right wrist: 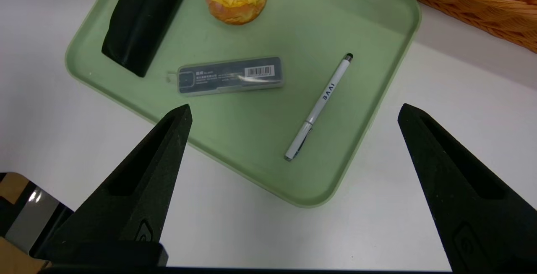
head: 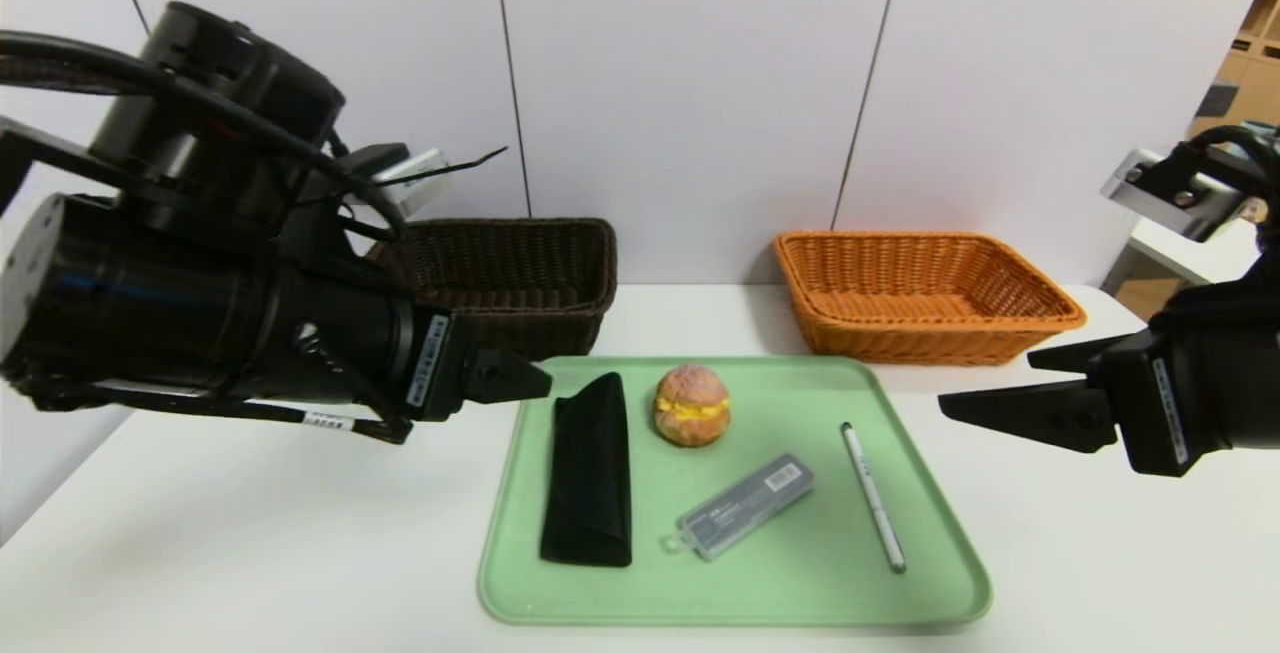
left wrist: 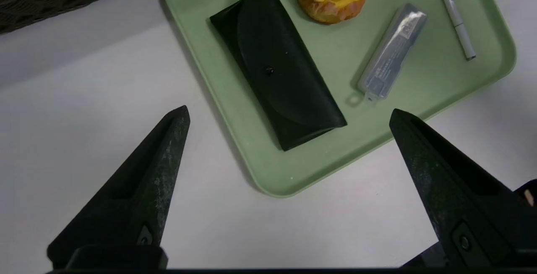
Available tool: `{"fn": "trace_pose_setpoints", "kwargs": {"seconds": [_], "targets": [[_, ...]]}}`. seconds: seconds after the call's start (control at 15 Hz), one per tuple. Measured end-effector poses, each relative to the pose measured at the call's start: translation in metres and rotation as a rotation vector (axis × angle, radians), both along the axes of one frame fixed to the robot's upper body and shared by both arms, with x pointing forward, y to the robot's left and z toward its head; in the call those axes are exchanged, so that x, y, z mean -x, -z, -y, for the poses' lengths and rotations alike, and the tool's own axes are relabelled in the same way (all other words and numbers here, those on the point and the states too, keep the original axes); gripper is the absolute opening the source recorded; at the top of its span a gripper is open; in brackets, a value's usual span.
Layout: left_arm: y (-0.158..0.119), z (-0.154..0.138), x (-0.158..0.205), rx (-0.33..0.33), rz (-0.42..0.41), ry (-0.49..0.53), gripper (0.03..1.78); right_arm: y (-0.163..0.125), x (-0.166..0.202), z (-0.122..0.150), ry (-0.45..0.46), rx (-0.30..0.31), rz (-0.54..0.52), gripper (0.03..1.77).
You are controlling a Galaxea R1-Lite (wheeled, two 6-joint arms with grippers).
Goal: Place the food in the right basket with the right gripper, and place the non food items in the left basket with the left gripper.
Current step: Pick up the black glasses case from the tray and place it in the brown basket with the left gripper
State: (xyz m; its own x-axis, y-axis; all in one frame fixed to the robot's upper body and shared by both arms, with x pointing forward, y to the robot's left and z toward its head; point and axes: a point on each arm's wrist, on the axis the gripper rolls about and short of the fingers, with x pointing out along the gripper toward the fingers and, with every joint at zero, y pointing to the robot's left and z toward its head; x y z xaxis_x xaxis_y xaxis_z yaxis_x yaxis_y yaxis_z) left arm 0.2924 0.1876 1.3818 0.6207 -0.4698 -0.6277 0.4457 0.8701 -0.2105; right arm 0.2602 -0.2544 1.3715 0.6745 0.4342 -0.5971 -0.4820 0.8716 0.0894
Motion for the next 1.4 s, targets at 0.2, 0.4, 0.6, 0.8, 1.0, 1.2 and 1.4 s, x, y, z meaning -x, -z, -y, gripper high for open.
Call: {"fn": "trace_pose_setpoints", "kwargs": {"seconds": [0.2,0.4,0.6,0.8,1.0,1.2,1.4], "targets": [[0.002,0.029,-0.014,0.029,-0.042,-0.079,1.69,0.002,-0.008,-0.004,0.016,-0.012,-0.026,1.7],[0.014,0.056,-0.024,-0.032,-0.086,-0.174,1.69,-0.002,-0.01,-0.005,0.029,-0.023,-0.022,1.7],[0.027,0.072,-0.034,-0.049,-0.15,-0.218,1.69,-0.002,-0.011,-0.005,0.032,-0.028,-0.023,1.7],[0.042,0.081,-0.042,-0.08,-0.184,-0.234,1.69,-0.003,-0.011,-0.005,0.032,-0.03,-0.022,1.7],[0.058,0.087,-0.05,-0.126,-0.196,-0.261,1.69,-0.002,-0.011,-0.006,0.034,-0.027,-0.023,1.7],[0.07,0.092,-0.056,-0.152,-0.217,-0.265,1.69,-0.002,-0.012,-0.006,0.036,-0.026,-0.021,1.7],[0.081,0.097,-0.06,-0.171,-0.237,-0.27,1.69,-0.003,-0.011,-0.005,0.038,-0.028,-0.021,1.7]]}}
